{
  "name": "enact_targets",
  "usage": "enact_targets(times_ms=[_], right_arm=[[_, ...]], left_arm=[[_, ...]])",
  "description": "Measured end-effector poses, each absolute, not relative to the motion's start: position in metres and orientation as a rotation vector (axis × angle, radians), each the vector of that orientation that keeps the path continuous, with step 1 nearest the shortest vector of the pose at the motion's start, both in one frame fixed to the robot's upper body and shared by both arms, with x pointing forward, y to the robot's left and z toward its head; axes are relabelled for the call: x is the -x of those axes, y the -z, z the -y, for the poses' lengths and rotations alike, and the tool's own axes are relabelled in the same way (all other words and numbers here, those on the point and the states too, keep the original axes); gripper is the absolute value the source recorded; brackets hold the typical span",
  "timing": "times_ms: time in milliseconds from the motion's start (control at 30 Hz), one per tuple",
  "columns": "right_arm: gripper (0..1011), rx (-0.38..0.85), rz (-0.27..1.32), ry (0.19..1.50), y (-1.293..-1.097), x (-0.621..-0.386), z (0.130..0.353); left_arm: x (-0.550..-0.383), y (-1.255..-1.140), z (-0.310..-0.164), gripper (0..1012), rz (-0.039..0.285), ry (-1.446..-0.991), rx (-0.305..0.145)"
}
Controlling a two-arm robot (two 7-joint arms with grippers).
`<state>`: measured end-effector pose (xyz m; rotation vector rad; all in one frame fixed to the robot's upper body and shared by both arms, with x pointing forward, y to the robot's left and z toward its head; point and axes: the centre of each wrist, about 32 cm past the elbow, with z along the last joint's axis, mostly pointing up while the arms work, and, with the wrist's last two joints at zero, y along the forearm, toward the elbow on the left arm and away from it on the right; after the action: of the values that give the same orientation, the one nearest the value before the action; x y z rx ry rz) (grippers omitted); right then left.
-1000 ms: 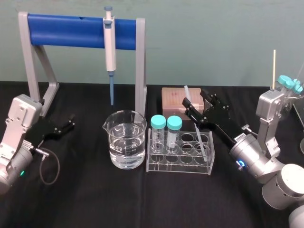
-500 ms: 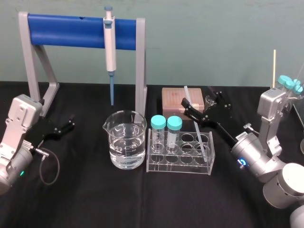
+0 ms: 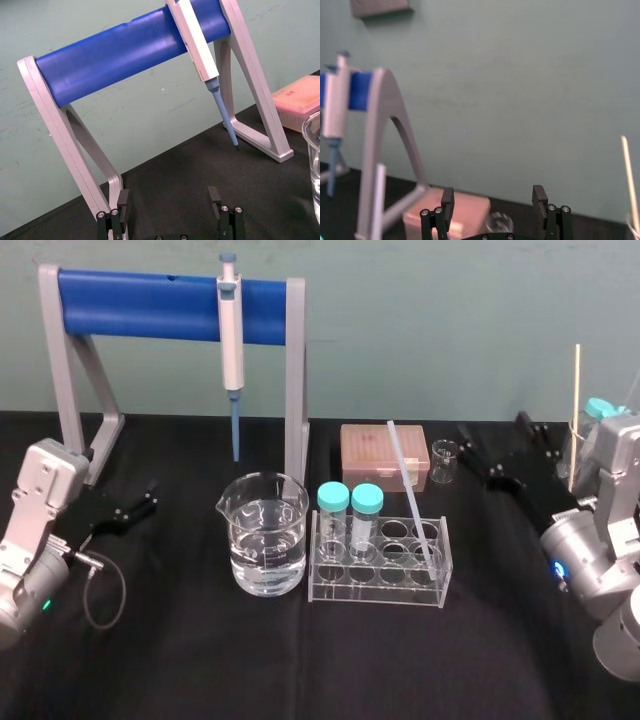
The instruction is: Pick up the stirring rod with one hand, then place it down.
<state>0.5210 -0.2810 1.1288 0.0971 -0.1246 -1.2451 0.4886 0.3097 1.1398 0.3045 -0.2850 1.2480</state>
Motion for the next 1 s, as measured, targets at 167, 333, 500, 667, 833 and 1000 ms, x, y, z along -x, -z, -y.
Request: enact_targets(times_ms=[167, 333, 500, 667, 833, 1000], right_arm=[[1003, -0.046, 0.096, 1.273, -1.12, -0.518, 0.283], [1003, -0.013, 0.078, 1.286, -1.115, -0.517, 0.283], [1003, -0.017, 0.08, 1.286, -1.115, -0.518, 0.283], [1003, -0.021, 0.082, 1.285, -1.116, -0.518, 0.283], [1003, -0.024, 0.084, 1.283, -1.117, -0.518, 0.282], [1003, -0.026, 0.085, 1.281, -1.117, -0.518, 0.282]], left_arm=[[-0.489, -1.14, -0.31, 1000, 0.285, -1.248, -0.304], [-0.489, -1.14, -0.31, 1000, 0.285, -1.248, -0.304], [-0.489, -1.14, -0.31, 1000, 0.285, -1.248, -0.304], [-0.489, -1.14, -0.31, 1000, 0.285, -1.248, -0.304], [-0.489, -1.14, -0.31, 1000, 0.285, -1.248, -0.305], [-0.489, -1.14, -0.31, 1000, 0.285, -1.248, -0.304]])
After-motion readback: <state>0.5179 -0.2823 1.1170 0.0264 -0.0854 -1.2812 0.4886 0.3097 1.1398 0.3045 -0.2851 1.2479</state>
